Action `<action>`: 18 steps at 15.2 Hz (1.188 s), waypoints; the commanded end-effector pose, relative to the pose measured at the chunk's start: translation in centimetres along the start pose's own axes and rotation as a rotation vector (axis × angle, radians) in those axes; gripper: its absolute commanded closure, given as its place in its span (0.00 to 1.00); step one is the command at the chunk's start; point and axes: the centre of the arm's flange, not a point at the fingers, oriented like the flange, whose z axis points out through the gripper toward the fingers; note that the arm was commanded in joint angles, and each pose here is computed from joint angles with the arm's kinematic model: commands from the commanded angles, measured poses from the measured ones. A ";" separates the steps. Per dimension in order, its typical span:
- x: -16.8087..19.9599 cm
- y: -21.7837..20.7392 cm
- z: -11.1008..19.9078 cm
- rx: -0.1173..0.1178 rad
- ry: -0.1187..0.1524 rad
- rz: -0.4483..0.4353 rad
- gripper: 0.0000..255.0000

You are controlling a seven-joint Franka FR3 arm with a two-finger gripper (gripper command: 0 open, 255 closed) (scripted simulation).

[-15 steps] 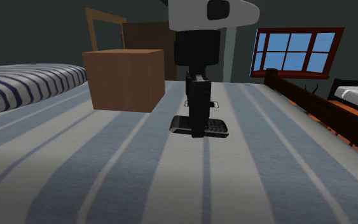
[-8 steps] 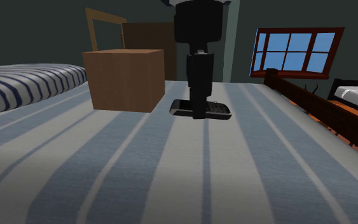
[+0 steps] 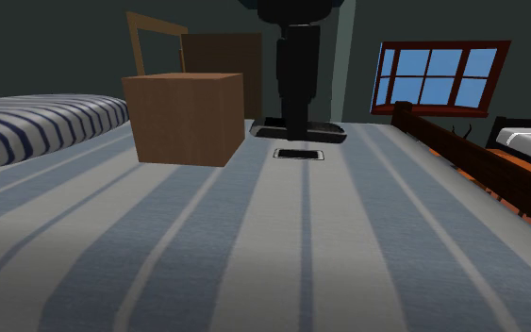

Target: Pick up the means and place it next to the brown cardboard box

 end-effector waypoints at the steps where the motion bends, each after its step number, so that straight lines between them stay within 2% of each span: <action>1: 0.1 0.1 -1.1 0.000 0.000 0.000 1.00; 18: 0.4 0.6 -10.1 0.000 0.000 0.000 1.00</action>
